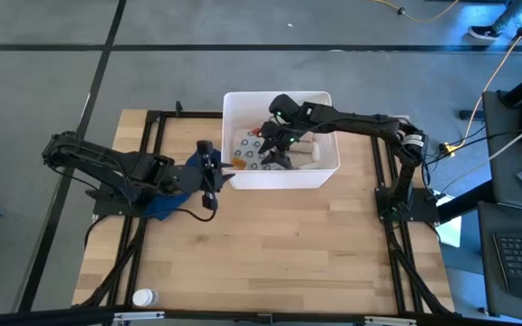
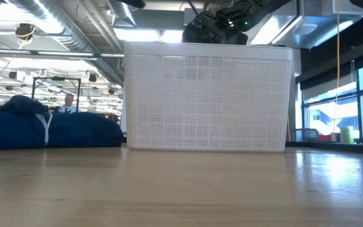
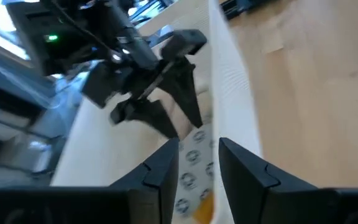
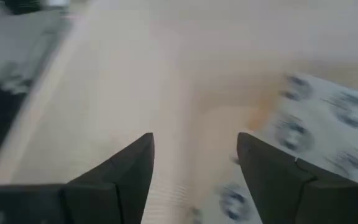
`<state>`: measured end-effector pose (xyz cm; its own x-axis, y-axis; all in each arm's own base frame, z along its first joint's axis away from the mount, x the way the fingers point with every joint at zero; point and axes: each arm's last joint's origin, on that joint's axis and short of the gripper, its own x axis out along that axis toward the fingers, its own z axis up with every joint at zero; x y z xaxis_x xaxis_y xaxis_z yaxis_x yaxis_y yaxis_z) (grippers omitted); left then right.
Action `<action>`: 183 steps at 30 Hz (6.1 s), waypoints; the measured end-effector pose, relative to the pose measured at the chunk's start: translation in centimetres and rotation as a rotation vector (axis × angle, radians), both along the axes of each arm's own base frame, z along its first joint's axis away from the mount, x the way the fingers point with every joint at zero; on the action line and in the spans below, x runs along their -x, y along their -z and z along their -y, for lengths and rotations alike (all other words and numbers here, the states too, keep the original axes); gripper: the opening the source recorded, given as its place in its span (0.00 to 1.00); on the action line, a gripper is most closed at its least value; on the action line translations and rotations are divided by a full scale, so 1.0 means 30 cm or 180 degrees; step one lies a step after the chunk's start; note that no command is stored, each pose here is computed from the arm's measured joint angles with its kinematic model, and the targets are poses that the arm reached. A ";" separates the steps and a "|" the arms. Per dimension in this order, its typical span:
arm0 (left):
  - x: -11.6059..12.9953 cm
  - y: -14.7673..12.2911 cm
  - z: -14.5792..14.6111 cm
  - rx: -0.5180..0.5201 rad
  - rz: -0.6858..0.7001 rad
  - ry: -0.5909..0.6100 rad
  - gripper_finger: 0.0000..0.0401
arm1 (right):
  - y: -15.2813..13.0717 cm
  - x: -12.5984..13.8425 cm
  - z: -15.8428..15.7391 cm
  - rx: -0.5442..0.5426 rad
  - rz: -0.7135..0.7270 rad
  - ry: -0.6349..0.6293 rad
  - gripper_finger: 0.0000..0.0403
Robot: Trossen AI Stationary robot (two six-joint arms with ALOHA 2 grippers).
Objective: Pick & place medical supplies in basket/bin
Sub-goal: Put the white and green pill bottle into the white bin
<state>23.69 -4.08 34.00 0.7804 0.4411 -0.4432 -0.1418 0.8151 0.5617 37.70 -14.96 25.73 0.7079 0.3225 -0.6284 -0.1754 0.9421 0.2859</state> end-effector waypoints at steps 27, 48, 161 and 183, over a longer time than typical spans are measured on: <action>0.021 0.017 0.102 0.1207 0.0065 0.0436 0.37 | -0.218 0.431 -0.451 0.0069 0.0313 0.0838 0.58; -0.070 0.058 0.426 0.2227 -0.1057 0.0009 0.49 | 0.069 0.653 -0.739 -0.0219 0.1293 0.0904 0.58; 0.292 0.380 0.868 0.3255 -0.2254 -0.4504 0.72 | 0.205 0.660 -0.776 -0.0063 0.1500 0.0581 0.58; 0.305 0.418 0.873 0.3273 -0.2298 -0.4386 0.71 | 0.205 0.660 -0.776 -0.0064 0.1501 0.0581 0.58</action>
<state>14.53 -30.28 21.45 -0.2849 -0.1028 -0.9530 -0.9025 0.3638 0.2305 17.91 8.31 19.58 0.9591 0.1758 -0.2217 -0.1228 0.9645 0.2336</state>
